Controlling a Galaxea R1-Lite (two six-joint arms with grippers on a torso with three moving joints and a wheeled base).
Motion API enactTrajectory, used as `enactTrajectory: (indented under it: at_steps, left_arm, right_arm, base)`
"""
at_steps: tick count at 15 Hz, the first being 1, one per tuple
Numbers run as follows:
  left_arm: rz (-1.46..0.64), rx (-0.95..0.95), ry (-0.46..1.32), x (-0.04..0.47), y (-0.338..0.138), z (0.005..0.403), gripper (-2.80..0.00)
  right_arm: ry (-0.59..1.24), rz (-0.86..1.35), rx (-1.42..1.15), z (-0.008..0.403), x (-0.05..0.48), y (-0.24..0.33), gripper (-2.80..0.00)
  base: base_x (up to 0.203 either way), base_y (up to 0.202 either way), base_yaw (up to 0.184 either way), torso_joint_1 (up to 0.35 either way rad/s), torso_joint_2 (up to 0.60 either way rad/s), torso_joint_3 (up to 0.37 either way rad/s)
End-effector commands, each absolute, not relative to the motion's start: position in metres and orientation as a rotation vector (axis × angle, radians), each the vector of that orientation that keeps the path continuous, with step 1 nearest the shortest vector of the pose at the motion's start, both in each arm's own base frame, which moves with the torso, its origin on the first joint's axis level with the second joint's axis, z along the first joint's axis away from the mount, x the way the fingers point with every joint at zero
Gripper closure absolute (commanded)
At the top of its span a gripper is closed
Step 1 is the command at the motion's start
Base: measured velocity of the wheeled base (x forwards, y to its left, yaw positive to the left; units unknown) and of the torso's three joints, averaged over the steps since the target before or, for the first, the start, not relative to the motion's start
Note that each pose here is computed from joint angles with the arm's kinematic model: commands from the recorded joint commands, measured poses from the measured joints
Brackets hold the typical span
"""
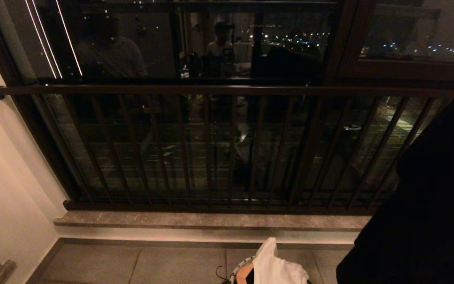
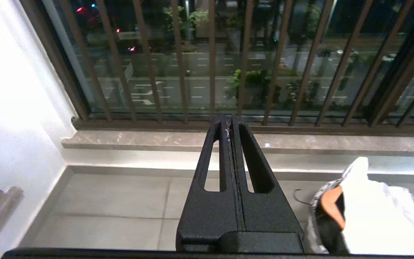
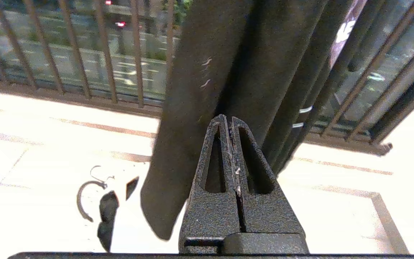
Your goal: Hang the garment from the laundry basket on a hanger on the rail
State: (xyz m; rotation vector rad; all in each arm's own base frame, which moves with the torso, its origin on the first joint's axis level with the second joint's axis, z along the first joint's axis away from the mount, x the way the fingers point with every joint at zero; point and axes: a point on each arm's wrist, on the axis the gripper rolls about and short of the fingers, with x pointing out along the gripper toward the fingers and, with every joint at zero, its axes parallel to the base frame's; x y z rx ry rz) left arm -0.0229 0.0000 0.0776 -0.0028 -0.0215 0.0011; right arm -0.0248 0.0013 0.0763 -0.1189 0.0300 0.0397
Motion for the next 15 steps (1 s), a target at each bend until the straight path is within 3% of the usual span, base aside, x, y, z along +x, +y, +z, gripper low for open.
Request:
enactTrajectory:
  at_steps: [1,9,15]
  left_arm:
    - [0.002,-0.003,-0.014,-0.0222,0.0000,0.0756,0.00]
    - [0.002,-0.003,-0.014,-0.0222,0.0000,0.0756,0.00]
    - [0.002,-0.002,-0.014,-0.0222,0.0000,0.0756,0.00]
  right_arm:
    - [0.031,0.040,-0.120,0.0763,-0.0248,0.0013,0.00]
    - [0.031,0.040,-0.120,0.0763,-0.0248,0.0013,0.00]
    - [0.031,0.040,-0.120,0.0763,-0.0248,0.0013,0.00]
  base:
    - [0.000,0.203,0.001,0.002,0.00,0.007]
    - [0.000,0.186,-0.003,0.002,0.00,0.002]
    - [0.000,0.012,-0.001,0.000,0.00,0.000]
